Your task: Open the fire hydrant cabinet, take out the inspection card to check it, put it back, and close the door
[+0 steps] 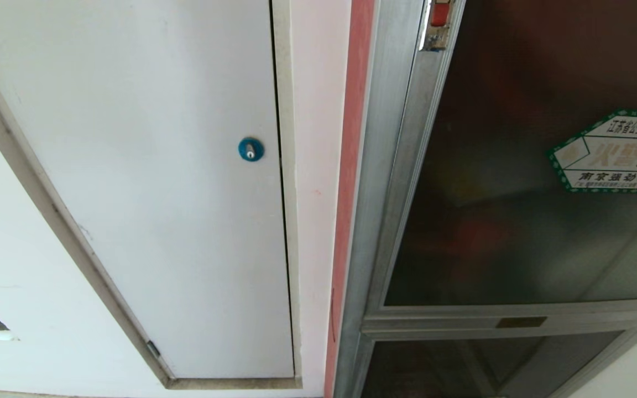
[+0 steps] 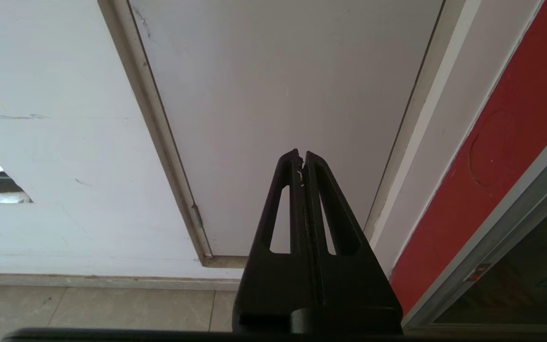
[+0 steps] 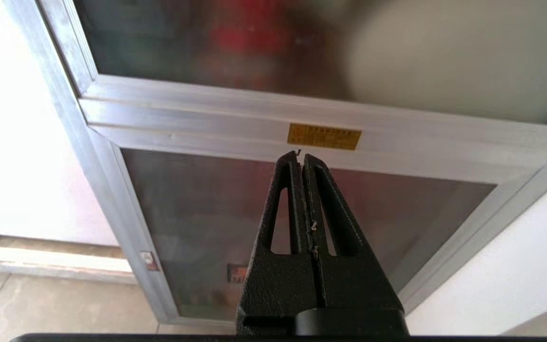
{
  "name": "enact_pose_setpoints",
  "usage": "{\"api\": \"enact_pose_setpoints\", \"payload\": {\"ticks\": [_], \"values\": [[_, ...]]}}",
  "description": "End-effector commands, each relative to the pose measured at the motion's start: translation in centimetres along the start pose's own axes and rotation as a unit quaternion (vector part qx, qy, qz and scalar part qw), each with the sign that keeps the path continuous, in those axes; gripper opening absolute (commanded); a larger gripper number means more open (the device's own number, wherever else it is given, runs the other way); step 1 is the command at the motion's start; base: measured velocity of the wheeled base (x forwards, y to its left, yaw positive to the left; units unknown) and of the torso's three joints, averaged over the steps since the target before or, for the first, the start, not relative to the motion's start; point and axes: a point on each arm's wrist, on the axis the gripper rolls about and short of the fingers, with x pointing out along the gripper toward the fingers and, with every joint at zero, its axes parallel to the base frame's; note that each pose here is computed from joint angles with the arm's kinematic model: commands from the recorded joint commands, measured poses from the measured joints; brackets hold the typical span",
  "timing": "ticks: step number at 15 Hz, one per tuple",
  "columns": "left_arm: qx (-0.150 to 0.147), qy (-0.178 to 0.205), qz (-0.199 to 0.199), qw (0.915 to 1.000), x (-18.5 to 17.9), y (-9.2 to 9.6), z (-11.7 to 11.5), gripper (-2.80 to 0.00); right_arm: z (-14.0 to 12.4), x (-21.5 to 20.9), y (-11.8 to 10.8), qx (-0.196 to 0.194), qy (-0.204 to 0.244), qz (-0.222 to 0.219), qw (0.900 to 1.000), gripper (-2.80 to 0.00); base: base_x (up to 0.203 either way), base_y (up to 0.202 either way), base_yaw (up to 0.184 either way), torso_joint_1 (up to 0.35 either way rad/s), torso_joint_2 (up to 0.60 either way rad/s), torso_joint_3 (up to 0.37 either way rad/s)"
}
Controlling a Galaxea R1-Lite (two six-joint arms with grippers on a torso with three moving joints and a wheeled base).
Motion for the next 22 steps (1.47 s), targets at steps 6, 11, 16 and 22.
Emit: {"api": "enact_pose_setpoints", "payload": {"ticks": [6, 11, 16, 22], "values": [[0.0, 0.0, 0.001, 1.0, 0.01, 0.0, 0.0, -2.8, -0.14, 0.02, 0.0, 0.015, 0.005, -0.001, 1.0, -2.8, 0.0, 0.0, 0.0, 0.0, 0.0, 0.0], [0.0, 0.001, 0.001, 1.0, 0.01, 0.0, -0.04, -2.8, -0.1, 0.02, 0.0, 0.014, 0.004, -0.002, 1.0, -2.8, 0.0, 0.0, 0.0, 0.0, 0.0, 0.0], [0.0, 0.001, 0.001, 1.0, 0.01, 0.0, -0.04, -2.8, -0.12, 0.03, 0.0, 0.014, 0.005, -0.001, 1.0, -2.8, 0.0, 0.0, 0.0, 0.0, 0.0, 0.0], [0.0, 0.001, 0.001, 1.0, 0.02, 0.0, -0.04, -2.8, -0.1, 0.03, 0.0, 0.015, 0.004, -0.002, 1.0, -2.8, 0.0, 0.0, 0.0, 0.0, 0.0, 0.0]]}}
